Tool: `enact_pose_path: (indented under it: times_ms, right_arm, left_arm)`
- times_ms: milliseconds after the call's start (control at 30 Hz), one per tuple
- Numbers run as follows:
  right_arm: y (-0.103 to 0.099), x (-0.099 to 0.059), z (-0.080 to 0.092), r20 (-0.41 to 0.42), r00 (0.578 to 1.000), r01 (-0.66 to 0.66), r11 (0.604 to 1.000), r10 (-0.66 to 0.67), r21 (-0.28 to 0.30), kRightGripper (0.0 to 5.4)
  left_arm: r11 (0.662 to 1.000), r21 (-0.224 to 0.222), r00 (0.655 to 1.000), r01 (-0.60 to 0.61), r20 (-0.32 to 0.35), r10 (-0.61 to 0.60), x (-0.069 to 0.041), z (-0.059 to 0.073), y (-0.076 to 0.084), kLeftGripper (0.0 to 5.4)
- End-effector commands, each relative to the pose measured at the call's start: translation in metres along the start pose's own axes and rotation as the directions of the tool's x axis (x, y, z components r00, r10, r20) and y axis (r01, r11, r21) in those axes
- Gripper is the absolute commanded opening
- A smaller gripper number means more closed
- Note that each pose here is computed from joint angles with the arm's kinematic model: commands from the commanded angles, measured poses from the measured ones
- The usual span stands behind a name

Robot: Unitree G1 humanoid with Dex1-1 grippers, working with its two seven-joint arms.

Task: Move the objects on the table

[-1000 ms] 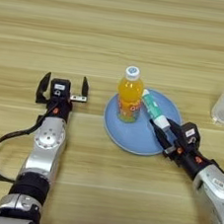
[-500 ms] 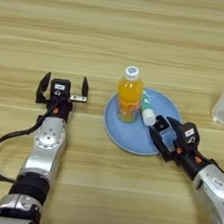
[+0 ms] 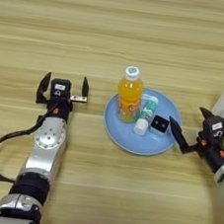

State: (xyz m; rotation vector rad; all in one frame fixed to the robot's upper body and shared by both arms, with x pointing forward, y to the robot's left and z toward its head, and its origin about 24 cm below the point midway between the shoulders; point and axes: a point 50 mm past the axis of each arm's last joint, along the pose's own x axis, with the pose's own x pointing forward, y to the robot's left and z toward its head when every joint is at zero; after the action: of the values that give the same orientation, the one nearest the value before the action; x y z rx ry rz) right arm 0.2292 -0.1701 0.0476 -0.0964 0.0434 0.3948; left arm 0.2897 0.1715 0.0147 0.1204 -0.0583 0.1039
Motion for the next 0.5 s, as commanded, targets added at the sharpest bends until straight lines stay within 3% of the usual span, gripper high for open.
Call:
enact_pose_path:
  times_ms: [33,500]
  right_arm:
    - [-0.011,-0.002,-0.003,-0.008,0.999,0.038,0.999,-0.038,-0.005,5.38]
    - [-0.038,-0.012,-0.018,-0.053,0.988,0.148,0.989,-0.148,0.002,5.38]
  left_arm:
    - [1.000,0.005,1.000,-0.002,0.002,0.002,0.001,0.000,0.001,5.40]
    - [1.000,-0.008,0.998,0.003,0.057,-0.003,-0.001,0.008,-0.001,5.40]
